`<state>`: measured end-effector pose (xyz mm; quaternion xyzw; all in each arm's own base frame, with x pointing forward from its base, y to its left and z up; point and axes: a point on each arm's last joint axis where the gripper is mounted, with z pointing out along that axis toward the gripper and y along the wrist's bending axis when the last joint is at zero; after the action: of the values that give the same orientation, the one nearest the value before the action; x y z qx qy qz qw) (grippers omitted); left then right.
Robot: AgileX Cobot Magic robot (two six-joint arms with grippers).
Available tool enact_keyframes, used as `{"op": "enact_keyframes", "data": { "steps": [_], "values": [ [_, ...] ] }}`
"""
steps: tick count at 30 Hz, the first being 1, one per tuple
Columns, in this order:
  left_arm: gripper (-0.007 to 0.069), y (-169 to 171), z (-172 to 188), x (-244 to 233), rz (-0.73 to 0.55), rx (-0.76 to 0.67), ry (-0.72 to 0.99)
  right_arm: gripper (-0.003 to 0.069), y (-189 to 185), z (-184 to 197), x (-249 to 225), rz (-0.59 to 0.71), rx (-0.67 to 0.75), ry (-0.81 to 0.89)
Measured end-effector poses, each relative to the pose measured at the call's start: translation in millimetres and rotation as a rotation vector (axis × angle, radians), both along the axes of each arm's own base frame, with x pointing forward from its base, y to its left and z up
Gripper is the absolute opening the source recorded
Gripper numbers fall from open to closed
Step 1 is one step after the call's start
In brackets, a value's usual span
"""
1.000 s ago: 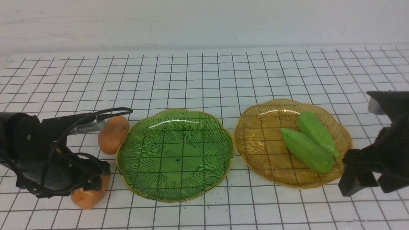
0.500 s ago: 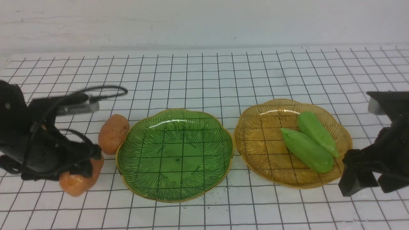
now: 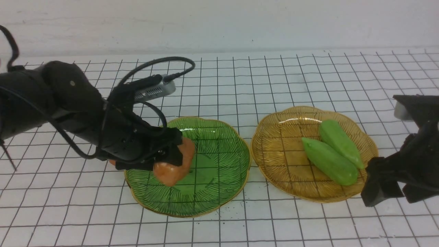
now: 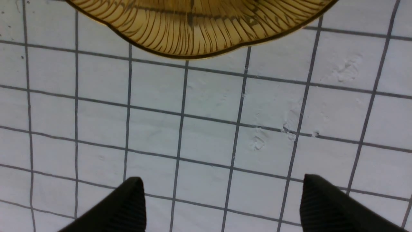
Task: Put different types of vegetables on the plate.
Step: 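Put the potatoes from the left side into the left plate with the left gripper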
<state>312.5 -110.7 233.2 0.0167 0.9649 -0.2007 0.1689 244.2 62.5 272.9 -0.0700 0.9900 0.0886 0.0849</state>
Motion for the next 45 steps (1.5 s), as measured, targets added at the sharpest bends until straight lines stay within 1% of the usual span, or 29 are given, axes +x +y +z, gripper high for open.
{"op": "enact_keyframes", "data": {
  "steps": [1, 3, 7, 8, 9, 12, 15, 17, 19, 21, 26, 28, 29, 30, 33, 36, 38, 42, 45],
  "values": [
    [0.0425, -2, -3, 3, -0.002, 0.001, 0.005, 0.0586, 0, 0, 0, 0.0, 0.0, 0.0],
    [0.0454, -3, -7, 8, -0.003, 0.004, 0.013, 0.0586, 0, 0, 0, 0.0, 0.0, 0.0],
    [0.0547, 1, -2, 16, 0.011, 0.002, -0.011, 0.0586, 0, 0, 0, 0.001, -0.002, -0.002],
    [0.0589, 8, 6, 22, 0.023, 0.005, -0.037, 0.0586, 0, 0, 1, 0.009, -0.005, -0.008],
    [0.0611, 11, 10, 25, 0.028, 0.011, -0.052, 0.0586, 0, 0, 1, 0.012, -0.005, -0.01],
    [0.0645, 33, 26, 39, 0.054, 0.065, -0.122, 0.0586, 0, 0, 1, 0.017, -0.005, -0.018],
    [0.0645, 49, 33, 46, 0.079, 0.11, -0.16, 0.0586, 0, 0, 2, 0.023, -0.004, -0.027],
    [0.0639, 69, 35, 52, 0.131, 0.142, -0.199, 0.0586, 0, 0, 3, 0.026, -0.004, -0.036],
    [0.0618, 82, 33, 59, 0.177, 0.149, -0.223, 0.0586, 0, 1, 3, 0.026, -0.003, -0.043],
    [0.0601, 89, 26, 64, 0.202, 0.152, -0.225, 0.0586, 0, 1, 4, 0.026, -0.003, -0.046],
    [0.0568, 91, -4, 78, 0.218, 0.156, -0.185, 0.0586, 0, 1, 4, 0.025, -0.002, -0.049],
    [0.0568, 91, -23, 85, 0.225, 0.159, -0.159, 0.0586, 0, 1, 4, 0.025, -0.002, -0.05],
    [0.0568, 91, -26, 86, 0.225, 0.16, -0.152, 0.0586, 0, 1, 4, 0.025, -0.002, -0.05],
    [0.0568, 92, -41, 90, 0.226, 0.165, -0.126, 0.0586, 0, 1, 4, 0.024, -0.002, -0.05],
    [0.0568, 92, -58, 93, 0.225, 0.169, -0.087, 0.0586, 0, 1, 4, 0.023, -0.002, -0.05],
    [0.0553, 92, -62, 94, 0.228, 0.169, -0.086, 0.0586, 0, 1, 4, 0.023, -0.002, -0.05],
    [0.0516, 92, -61, 95, 0.232, 0.169, -0.095, 0.0586, 0, 1, 4, 0.023, -0.002, -0.05],
    [0.0517, 92, -57, 95, 0.231, 0.171, -0.107, 0.0586, 0, 1, 4, 0.023, -0.002, -0.05],
    [0.0517, 92, -42, 91, 0.226, 0.167, -0.131, 0.0586, 0, 1, 4, 0.023, -0.002, -0.05]
  ]
}}
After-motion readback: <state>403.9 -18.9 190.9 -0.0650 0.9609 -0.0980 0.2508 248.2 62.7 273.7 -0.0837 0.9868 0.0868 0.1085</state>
